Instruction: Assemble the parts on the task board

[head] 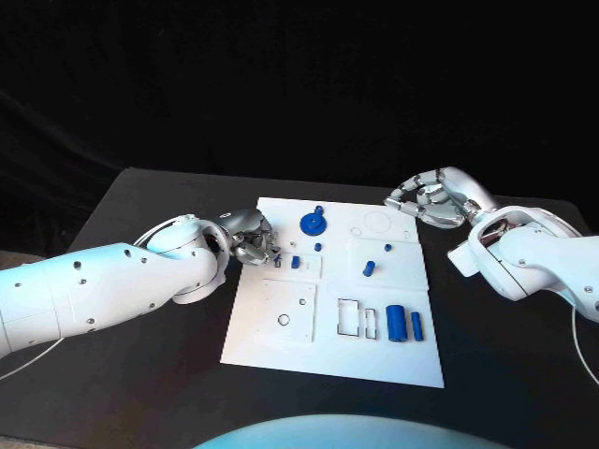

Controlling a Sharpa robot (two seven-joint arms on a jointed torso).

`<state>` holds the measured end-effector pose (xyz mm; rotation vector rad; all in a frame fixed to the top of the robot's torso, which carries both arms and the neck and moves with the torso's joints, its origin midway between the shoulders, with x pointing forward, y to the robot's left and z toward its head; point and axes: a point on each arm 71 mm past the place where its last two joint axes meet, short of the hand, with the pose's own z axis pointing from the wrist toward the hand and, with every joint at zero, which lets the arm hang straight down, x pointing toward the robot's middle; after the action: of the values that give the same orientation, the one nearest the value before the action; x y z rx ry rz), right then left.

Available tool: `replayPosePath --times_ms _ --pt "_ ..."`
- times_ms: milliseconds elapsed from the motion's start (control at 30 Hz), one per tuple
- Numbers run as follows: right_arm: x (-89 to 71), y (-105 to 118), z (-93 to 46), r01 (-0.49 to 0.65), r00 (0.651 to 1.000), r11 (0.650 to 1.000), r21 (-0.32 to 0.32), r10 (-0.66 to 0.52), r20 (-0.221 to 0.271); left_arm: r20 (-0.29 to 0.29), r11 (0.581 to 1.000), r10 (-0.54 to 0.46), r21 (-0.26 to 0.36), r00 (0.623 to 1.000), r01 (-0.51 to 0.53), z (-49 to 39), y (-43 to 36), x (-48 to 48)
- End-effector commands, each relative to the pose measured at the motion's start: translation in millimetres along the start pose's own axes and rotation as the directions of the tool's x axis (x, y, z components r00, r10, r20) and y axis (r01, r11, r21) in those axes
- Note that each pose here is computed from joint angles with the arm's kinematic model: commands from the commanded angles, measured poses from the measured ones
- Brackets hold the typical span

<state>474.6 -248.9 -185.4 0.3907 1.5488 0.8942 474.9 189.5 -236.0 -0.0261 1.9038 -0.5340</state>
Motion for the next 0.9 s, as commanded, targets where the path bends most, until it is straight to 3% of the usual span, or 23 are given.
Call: replayPosePath --times_ms 33,900 --pt "0.9 1.1 -0.3 0.001 1.0 1.0 -0.012 -0.001 -0.004 -0.002 1.0 0.005 0.007 1.0 -0.005 0.3 -1.9 1.2" --pt "1.3 0.8 0.0 0.0 1.0 1.0 -0.01 -0.001 -0.008 -0.037 1.0 0.018 0.009 0.999 -0.017 -0.2 -4.9 5.6"
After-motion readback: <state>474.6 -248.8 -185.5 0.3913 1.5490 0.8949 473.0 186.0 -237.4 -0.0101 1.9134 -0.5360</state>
